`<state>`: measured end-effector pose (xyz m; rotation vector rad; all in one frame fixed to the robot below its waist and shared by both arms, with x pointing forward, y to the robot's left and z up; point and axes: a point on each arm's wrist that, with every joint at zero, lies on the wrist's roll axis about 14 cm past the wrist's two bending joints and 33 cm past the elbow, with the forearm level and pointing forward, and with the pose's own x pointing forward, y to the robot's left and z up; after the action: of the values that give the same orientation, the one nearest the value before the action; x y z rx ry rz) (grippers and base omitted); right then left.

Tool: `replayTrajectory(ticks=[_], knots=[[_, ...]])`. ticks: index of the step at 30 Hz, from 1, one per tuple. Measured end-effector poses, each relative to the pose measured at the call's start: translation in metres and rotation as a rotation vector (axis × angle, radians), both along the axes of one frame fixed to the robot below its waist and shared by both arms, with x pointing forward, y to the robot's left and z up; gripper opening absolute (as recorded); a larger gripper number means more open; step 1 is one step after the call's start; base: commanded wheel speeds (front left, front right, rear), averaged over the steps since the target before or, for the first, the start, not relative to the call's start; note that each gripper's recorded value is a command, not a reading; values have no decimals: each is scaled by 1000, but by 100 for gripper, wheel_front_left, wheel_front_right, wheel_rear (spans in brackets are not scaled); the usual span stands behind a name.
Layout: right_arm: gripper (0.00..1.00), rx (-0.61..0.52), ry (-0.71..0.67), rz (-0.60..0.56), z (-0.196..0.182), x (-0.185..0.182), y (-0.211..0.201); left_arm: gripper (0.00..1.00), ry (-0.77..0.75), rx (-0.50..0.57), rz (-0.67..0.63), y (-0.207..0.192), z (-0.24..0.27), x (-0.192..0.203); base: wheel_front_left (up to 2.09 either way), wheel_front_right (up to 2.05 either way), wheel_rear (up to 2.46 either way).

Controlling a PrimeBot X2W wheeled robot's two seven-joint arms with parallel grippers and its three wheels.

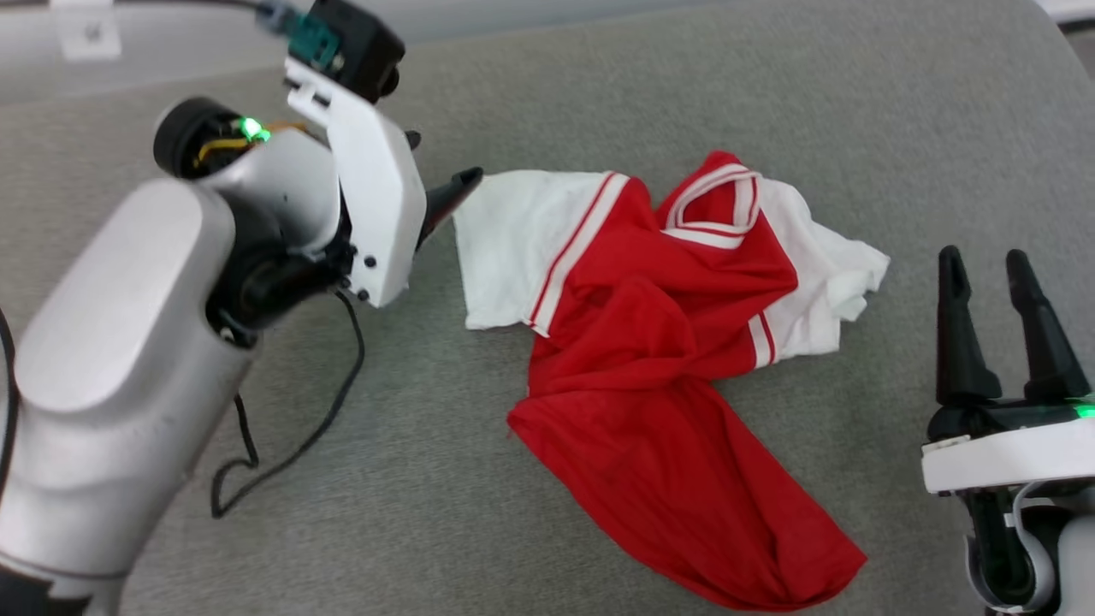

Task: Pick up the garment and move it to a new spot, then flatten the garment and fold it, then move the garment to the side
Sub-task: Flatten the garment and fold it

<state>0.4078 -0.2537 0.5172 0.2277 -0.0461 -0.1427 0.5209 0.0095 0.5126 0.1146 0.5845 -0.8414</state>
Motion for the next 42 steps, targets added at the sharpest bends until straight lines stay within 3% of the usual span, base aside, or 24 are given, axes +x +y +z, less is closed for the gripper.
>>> replayTrajectory(ticks=[10,20,21,22,29,36,42], knots=[[100,26,77,-50,-38,-4,-12,100,183,291,-107,-10,-76,24,0,0,0],[100,23,117,-79,-57,-6,-19,98,259,398,-131,-10,-134,32,0,0,0],[100,25,115,-78,-57,-6,-19,41,267,405,-139,-9,-135,29,0,0,0],[100,26,113,-76,-57,-5,-18,0,285,396,-142,-9,-136,26,0,0,0],[100,19,107,-56,-54,-1,-13,0,224,322,-101,2,-130,26,0,0,0],[100,28,92,-19,-43,-1,-1,0,118,225,49,43,-107,25,0,0,0],[100,23,100,16,-37,1,7,0,20,185,214,100,-78,20,0,0,0]])
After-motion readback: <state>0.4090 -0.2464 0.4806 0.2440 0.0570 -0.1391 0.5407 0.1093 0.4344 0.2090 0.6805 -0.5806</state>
